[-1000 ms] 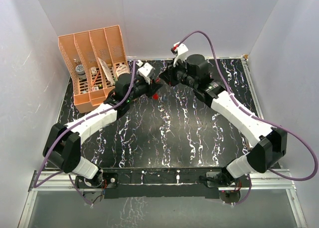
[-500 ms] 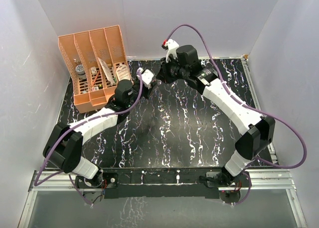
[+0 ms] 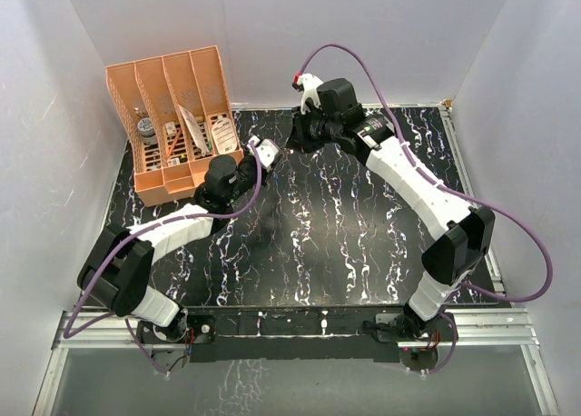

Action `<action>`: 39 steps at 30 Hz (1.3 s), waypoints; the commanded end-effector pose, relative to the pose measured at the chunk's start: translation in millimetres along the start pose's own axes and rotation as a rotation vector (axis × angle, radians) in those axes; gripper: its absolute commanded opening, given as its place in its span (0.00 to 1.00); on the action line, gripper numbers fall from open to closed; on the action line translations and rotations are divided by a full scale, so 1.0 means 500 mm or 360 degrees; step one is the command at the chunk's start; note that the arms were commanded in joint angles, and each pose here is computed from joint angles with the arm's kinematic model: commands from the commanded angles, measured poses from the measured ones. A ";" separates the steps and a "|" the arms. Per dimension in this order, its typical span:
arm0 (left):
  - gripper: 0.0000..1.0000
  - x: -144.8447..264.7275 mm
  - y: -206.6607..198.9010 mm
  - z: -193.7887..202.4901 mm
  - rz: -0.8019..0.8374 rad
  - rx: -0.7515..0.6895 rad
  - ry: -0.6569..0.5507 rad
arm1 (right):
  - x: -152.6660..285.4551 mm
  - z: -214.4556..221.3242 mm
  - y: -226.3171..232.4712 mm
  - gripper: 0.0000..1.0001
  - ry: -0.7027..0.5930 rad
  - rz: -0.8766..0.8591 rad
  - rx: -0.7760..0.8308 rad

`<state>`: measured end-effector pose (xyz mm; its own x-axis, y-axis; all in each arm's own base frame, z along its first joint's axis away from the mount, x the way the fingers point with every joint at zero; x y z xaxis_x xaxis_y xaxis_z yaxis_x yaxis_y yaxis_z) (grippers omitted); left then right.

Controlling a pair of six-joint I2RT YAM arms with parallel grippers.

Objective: Put the keys on the keyring

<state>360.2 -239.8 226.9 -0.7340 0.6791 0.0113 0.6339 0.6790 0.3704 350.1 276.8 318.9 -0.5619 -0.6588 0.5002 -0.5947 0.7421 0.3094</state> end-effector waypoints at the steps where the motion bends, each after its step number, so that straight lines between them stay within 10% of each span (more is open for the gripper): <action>1: 0.17 0.008 0.026 -0.065 -0.0037 -0.0073 -0.0179 | 0.032 -0.055 0.020 0.00 -0.0133 -0.0059 0.0040; 26: 0.00 -0.020 0.092 -0.054 -0.0387 -0.0140 -0.0142 | 0.026 -0.017 0.019 0.00 0.0061 -0.0078 0.0019; 32: 0.42 -0.019 0.081 -0.034 -0.0373 -0.0074 -0.0121 | 0.045 -0.052 0.026 0.00 -0.0104 -0.0072 0.0026; 39: 0.48 -0.009 0.050 -0.024 -0.0276 0.0002 -0.0182 | 0.055 -0.079 0.026 0.00 -0.0229 -0.0069 0.0022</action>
<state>379.1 -229.9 232.7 -0.8142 0.5740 -0.0870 0.5043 0.7736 0.3837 352.1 278.6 320.6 -0.5380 -0.6711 0.5101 -0.6000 0.7299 0.3274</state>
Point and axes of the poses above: each gripper's point midway between its finger pads, its own x axis back along the fingers, its own y axis along the line the jaws close on, z = x × y, the point moved 4 cm from there along x, back along the fingers, and after that the axes turned 4 degrees about -x, right-handed, at the moved point
